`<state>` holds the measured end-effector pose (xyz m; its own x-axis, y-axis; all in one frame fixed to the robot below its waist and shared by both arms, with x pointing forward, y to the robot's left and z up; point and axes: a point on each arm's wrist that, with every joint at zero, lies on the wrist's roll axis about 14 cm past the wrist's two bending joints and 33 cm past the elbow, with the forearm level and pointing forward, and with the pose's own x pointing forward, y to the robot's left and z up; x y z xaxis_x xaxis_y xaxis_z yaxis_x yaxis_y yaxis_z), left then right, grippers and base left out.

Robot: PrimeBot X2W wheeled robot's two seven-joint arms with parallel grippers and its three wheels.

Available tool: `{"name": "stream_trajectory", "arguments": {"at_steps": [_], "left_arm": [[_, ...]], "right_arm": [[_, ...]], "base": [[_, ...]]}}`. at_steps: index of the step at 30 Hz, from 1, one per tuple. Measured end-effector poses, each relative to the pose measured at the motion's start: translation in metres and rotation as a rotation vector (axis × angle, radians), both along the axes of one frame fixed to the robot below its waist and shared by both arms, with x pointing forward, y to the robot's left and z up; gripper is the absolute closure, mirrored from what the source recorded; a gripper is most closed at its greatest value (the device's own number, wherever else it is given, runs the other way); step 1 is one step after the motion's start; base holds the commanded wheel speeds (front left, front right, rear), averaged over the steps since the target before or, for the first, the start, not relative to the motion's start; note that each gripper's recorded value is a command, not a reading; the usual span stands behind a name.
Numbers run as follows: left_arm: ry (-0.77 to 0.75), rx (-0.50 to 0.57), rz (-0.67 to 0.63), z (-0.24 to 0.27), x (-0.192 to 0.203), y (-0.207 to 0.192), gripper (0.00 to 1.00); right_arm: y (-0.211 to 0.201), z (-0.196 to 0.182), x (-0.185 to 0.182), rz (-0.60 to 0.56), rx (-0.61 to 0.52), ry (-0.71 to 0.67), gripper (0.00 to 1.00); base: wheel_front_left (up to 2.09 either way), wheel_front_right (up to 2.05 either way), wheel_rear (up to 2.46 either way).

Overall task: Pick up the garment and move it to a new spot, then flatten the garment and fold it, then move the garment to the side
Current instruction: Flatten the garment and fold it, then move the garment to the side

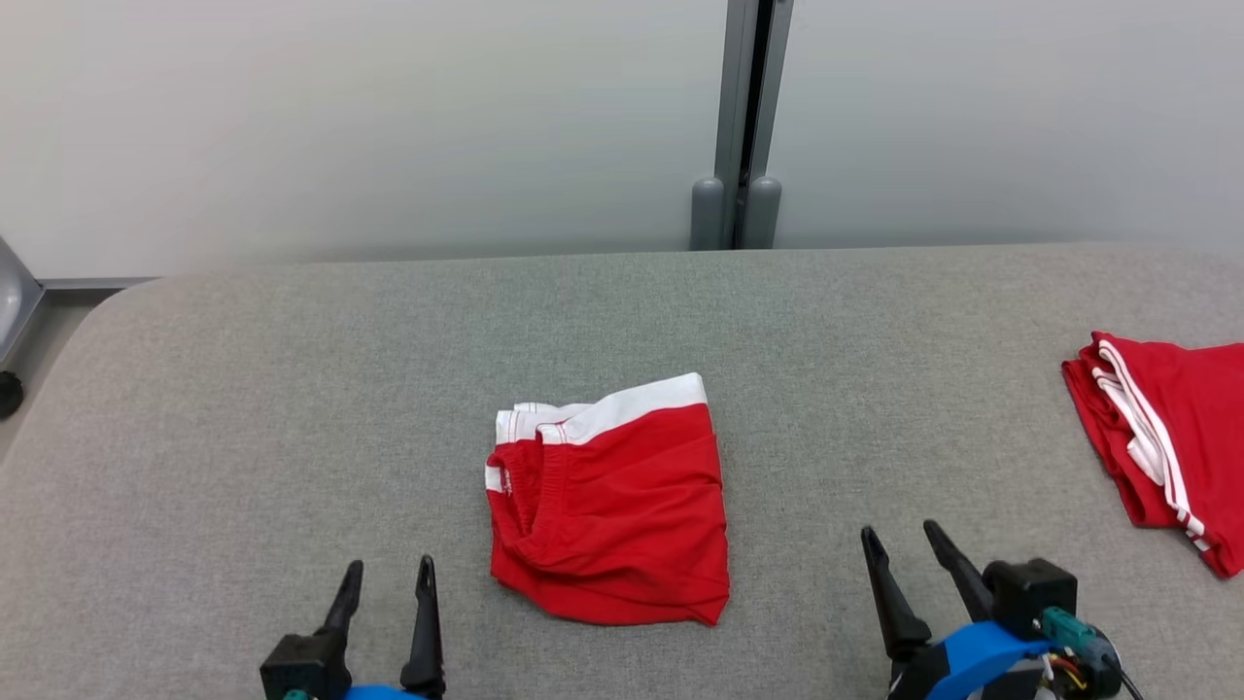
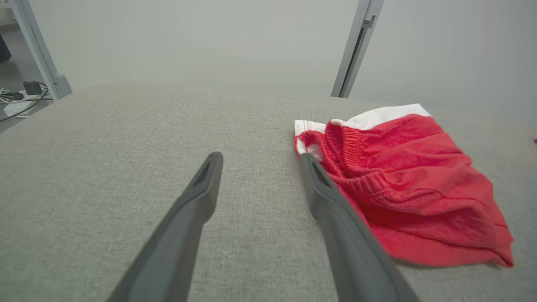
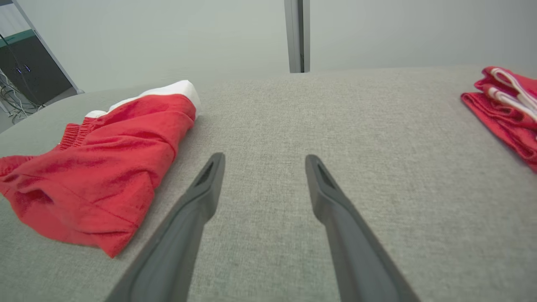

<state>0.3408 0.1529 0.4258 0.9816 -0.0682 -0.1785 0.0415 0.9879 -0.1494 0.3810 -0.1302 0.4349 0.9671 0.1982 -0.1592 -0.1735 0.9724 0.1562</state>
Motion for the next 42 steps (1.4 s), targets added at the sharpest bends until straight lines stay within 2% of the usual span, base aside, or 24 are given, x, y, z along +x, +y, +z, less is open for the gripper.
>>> {"name": "stream_trajectory", "arguments": {"at_steps": [6, 14, 21, 25, 30, 35, 41, 42], "left_arm": [[0.011, 0.003, -0.019, -0.004, -0.011, -0.005, 0.00], [0.008, 0.000, -0.025, -0.003, -0.012, -0.008, 0.00], [0.021, -0.005, -0.028, -0.007, -0.015, -0.008, 0.00], [0.033, -0.006, -0.025, -0.010, -0.015, -0.007, 0.00], [0.034, -0.002, -0.013, -0.010, -0.007, -0.002, 0.00], [0.055, -0.002, 0.017, -0.016, -0.009, 0.006, 0.00], [0.089, 0.003, 0.066, -0.024, -0.016, 0.021, 0.00], [0.094, 0.004, 0.076, -0.026, -0.017, 0.023, 0.00]], "right_arm": [[-0.001, -0.009, -0.014, -0.007, 0.016, 0.028, 0.00], [0.002, -0.008, -0.015, -0.004, 0.029, 0.028, 0.00], [0.022, -0.011, -0.015, 0.054, 0.046, 0.043, 0.00], [0.039, -0.008, -0.004, 0.108, 0.047, 0.040, 0.00], [0.065, 0.005, 0.030, 0.183, 0.037, 0.008, 0.00], [0.091, -0.004, 0.051, 0.260, 0.014, 0.042, 0.00], [0.107, -0.037, 0.059, 0.298, -0.009, 0.155, 0.00], [0.109, -0.043, 0.058, 0.304, -0.013, 0.175, 0.40]], "base": [[0.00, 0.00, 0.00], [0.00, 0.00, 0.00], [0.00, 0.00, 0.00], [0.00, 0.00, 0.00], [0.00, 0.00, 0.00], [0.00, 0.00, 0.00], [0.00, 0.00, 0.00], [0.00, 0.00, 0.00]]}}
